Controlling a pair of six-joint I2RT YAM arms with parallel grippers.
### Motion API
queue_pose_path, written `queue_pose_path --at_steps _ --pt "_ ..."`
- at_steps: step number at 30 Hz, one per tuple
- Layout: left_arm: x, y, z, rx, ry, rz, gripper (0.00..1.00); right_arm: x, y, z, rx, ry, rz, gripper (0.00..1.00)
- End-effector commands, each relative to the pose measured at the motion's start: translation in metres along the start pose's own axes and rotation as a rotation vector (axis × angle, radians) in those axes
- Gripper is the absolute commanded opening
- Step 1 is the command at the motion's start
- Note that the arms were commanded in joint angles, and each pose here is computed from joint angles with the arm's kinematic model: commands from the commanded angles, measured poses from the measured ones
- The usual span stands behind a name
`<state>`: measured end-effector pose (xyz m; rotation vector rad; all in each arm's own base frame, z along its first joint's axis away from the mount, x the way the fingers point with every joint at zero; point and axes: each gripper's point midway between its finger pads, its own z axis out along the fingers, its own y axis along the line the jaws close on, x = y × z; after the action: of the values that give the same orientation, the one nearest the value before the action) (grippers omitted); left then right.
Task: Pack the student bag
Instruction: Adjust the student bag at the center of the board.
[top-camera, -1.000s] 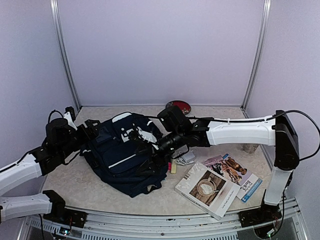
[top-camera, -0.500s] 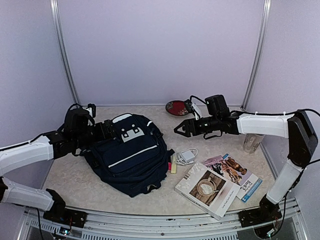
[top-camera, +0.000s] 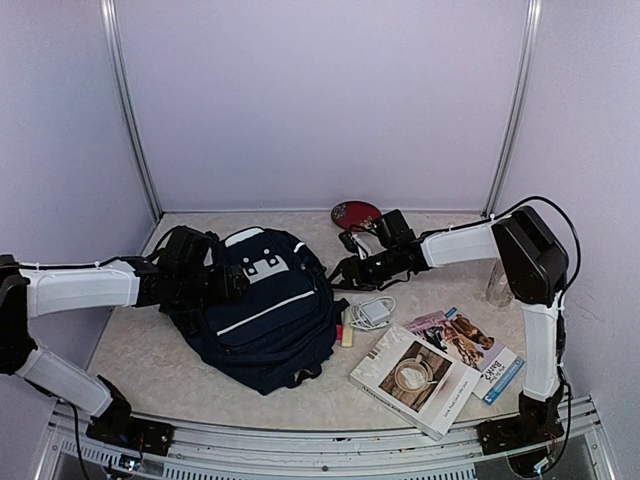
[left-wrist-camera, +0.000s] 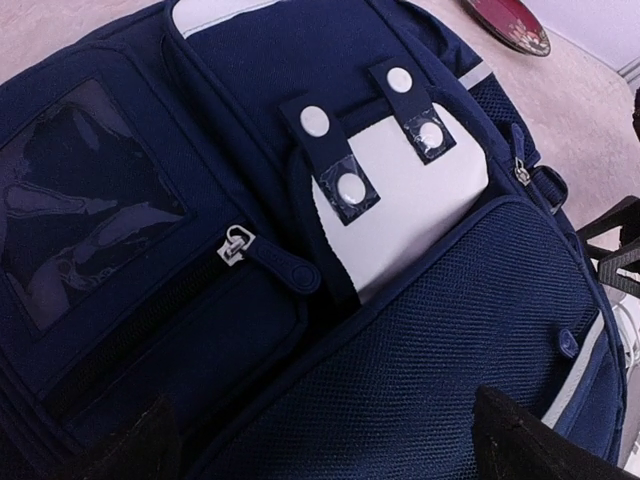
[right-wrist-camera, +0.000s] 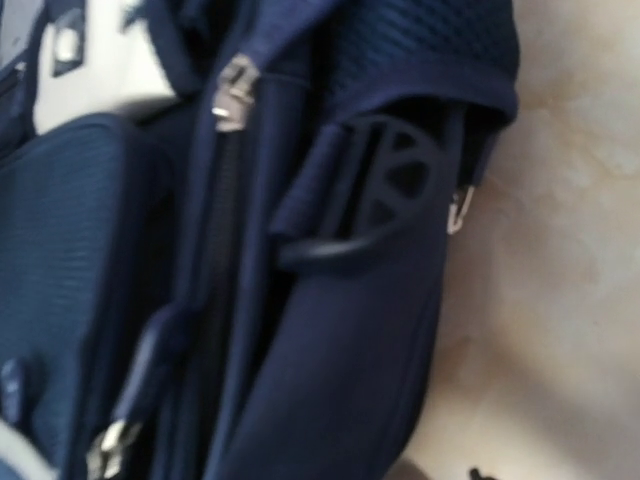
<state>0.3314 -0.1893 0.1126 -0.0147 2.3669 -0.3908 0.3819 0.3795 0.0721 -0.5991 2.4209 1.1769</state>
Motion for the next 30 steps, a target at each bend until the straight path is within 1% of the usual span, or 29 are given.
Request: queue_pose_path --at_steps 1,4,8,13,17,19,20,21,22,26,27,30 --pt "0.004 -0.003 0.009 0.003 0.022 0.059 0.99 0.005 0.008 0.019 -0.082 0.041 0.064 0.61" --pt "0.006 -0.002 0.017 -0.008 0.037 0.079 0.99 0.006 0.012 0.026 -0.110 0.054 0.078 0.59" --pt "0.008 -0.004 0.024 0.006 0.045 0.093 0.99 0.000 0.020 0.024 -0.132 0.048 0.057 0.55" --pt "0.008 -0.006 0.027 0.019 0.043 0.103 0.99 -0.003 0.032 0.028 -0.183 0.079 0.053 0.43" --pt "0.006 -0.008 0.024 0.032 0.029 0.100 0.99 -0.005 0.049 0.024 -0.267 0.097 0.052 0.33" --pt "0.005 -0.010 0.022 0.043 0.022 0.103 0.99 -0.006 0.057 0.022 -0.305 0.098 0.052 0.26" --pt "0.003 -0.010 0.020 0.040 0.014 0.105 0.99 -0.006 0.061 0.021 -0.317 0.098 0.050 0.20" --pt "0.001 -0.011 0.017 0.034 0.001 0.112 0.99 -0.007 0.064 0.019 -0.325 0.098 0.046 0.11" --pt "-0.002 -0.012 0.013 0.029 -0.016 0.124 0.99 -0.007 0.067 0.017 -0.332 0.095 0.042 0.01" --pt "-0.020 -0.031 -0.009 0.062 -0.105 0.182 0.99 -0.013 0.077 0.001 -0.318 0.055 0.021 0.00" --pt "-0.023 -0.038 -0.015 0.077 -0.124 0.215 0.99 -0.013 0.078 -0.002 -0.311 0.047 0.015 0.00" --pt "-0.030 -0.057 -0.028 0.122 -0.149 0.278 0.99 -0.009 0.083 -0.012 -0.296 0.036 0.011 0.00"
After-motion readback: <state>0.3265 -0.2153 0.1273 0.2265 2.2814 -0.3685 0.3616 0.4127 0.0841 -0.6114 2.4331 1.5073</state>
